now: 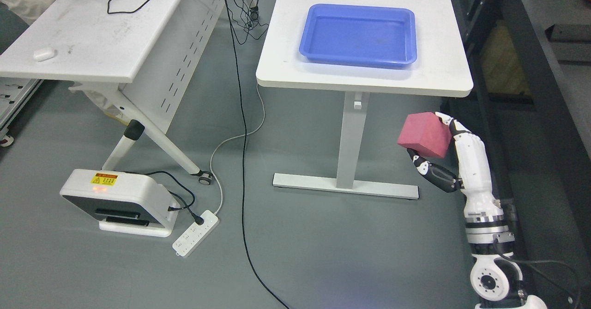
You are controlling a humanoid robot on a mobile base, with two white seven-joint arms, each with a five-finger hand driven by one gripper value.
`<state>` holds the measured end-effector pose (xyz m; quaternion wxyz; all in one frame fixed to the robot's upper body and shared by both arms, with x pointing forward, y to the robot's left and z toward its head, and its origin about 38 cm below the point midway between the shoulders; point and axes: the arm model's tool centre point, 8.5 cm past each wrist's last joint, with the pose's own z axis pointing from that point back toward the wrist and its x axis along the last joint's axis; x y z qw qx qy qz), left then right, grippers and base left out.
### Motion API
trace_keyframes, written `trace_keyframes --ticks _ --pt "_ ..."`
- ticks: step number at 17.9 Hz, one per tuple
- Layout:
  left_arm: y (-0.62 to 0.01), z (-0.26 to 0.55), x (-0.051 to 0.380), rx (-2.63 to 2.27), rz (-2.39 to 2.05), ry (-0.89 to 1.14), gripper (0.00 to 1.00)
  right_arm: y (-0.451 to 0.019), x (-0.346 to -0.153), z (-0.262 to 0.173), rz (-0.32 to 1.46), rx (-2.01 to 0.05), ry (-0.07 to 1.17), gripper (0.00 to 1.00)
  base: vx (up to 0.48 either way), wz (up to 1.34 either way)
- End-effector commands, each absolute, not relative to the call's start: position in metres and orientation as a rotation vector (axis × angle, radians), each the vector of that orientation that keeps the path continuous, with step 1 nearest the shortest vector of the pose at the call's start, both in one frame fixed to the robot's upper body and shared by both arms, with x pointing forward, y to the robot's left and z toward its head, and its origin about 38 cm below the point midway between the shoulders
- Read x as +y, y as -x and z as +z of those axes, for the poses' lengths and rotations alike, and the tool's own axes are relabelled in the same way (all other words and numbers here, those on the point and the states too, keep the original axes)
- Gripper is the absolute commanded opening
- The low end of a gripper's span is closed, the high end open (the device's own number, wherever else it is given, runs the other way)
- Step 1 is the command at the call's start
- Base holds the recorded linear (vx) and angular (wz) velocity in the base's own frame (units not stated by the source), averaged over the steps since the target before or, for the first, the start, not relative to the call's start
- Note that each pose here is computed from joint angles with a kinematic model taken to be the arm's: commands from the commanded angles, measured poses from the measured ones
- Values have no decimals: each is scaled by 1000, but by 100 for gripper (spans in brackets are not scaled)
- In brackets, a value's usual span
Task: Pick pink block from left shelf to tray
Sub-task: 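Turn and drive toward the white table holding the block in the right hand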
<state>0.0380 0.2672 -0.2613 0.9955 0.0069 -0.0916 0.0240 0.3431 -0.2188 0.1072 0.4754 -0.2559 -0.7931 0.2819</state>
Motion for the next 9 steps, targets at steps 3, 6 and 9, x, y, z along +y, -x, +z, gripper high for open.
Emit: trace_keyframes --ticks 3,6,9 --pt "-35 -260 278 -180 45 -31 100 -343 -233 108 702 -1925 661 6 337 68" --pt "-34 -260 278 -178 45 -31 100 -343 -233 108 702 -1925 661 6 329 111" --pt "-34 -260 278 -178 45 -31 100 -343 -233 108 702 -1925 661 6 300 88"
